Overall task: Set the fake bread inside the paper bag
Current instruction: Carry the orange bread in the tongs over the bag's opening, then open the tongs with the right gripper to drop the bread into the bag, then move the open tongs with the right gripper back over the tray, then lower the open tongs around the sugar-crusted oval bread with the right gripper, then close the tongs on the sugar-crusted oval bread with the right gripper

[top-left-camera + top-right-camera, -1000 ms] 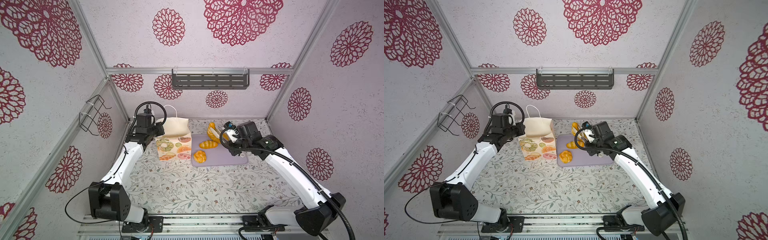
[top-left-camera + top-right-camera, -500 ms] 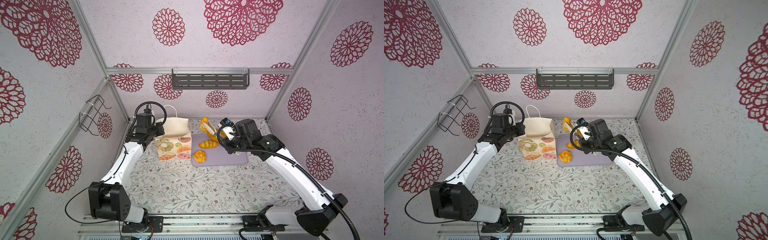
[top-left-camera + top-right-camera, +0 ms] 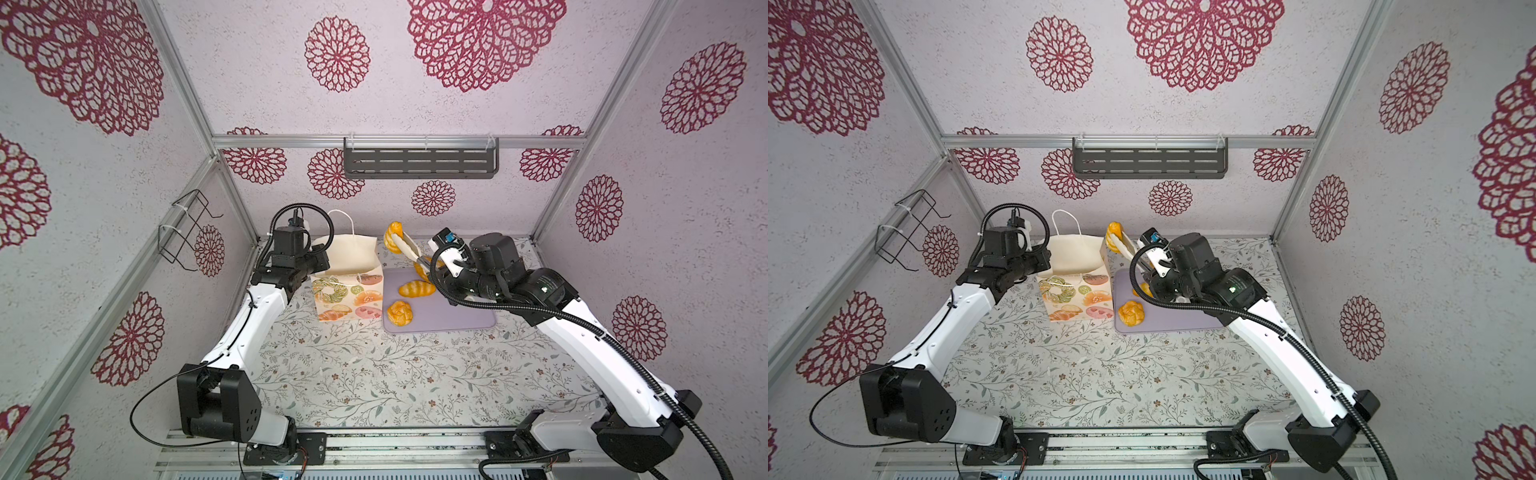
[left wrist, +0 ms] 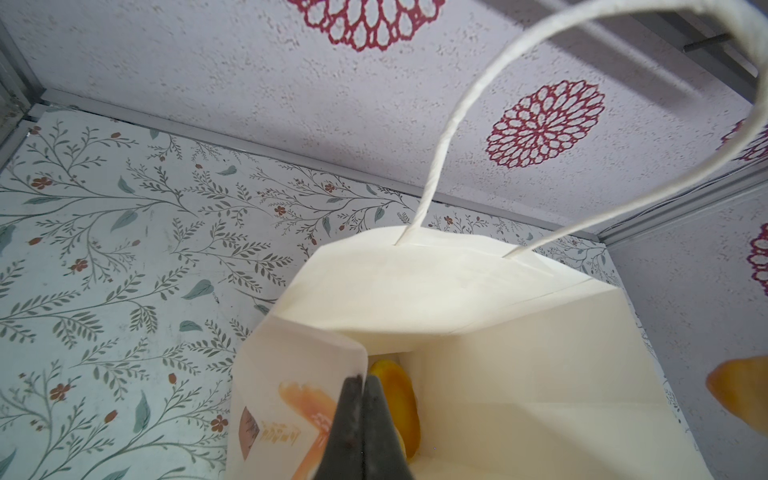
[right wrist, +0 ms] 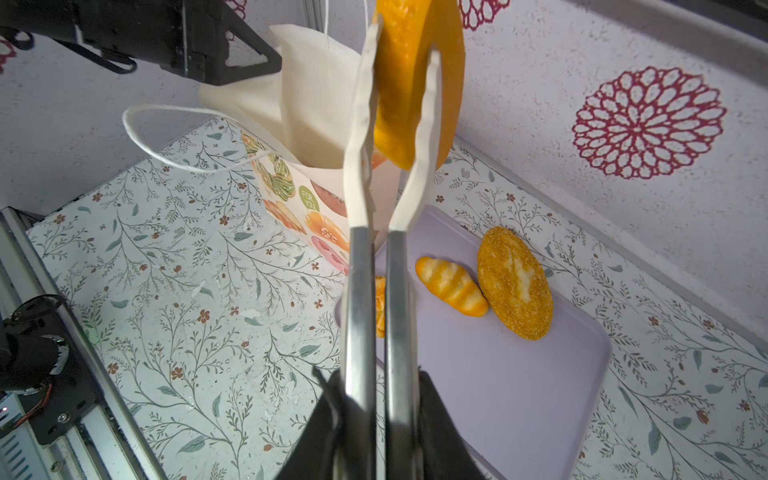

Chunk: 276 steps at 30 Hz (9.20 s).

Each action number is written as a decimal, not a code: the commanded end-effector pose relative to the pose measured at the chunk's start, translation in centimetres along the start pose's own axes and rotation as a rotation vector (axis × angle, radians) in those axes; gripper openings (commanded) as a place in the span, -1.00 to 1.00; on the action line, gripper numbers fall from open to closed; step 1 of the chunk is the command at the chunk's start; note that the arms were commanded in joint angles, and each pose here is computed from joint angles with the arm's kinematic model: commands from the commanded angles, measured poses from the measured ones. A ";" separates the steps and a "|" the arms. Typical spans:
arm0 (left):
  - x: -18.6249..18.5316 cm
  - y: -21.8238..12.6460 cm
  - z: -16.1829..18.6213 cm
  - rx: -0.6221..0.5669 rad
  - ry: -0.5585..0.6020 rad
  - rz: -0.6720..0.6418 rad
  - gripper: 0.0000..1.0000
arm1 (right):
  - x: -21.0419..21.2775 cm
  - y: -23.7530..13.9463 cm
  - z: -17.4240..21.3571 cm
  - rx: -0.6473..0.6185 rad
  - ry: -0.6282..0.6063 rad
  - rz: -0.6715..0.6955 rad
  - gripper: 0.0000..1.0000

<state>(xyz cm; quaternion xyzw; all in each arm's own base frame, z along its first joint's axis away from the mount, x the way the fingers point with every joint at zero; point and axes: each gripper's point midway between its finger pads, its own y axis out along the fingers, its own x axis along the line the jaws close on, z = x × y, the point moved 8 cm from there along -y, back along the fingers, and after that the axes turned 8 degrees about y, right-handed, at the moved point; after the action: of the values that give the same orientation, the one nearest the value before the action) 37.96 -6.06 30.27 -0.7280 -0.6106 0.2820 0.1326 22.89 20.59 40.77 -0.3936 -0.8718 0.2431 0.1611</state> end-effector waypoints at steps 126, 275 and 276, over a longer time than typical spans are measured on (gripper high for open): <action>-1.3 -1.7 0.1 -0.010 0.031 0.033 -1.00 | -9.9 3.5 1.2 -0.017 0.205 0.133 -0.15; -1.5 -0.9 0.6 0.022 0.051 0.015 -1.00 | -15.8 10.2 10.5 0.378 0.297 0.077 -0.08; -1.5 -0.8 0.6 0.022 0.051 0.016 -1.00 | -15.8 10.2 10.5 0.381 0.297 0.081 -0.07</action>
<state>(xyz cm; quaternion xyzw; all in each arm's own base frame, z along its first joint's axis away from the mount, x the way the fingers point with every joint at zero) 36.78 -6.59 31.13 -0.7288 -0.6136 0.2677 0.1437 34.38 11.01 22.03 -0.4119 -0.7351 0.3846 0.3769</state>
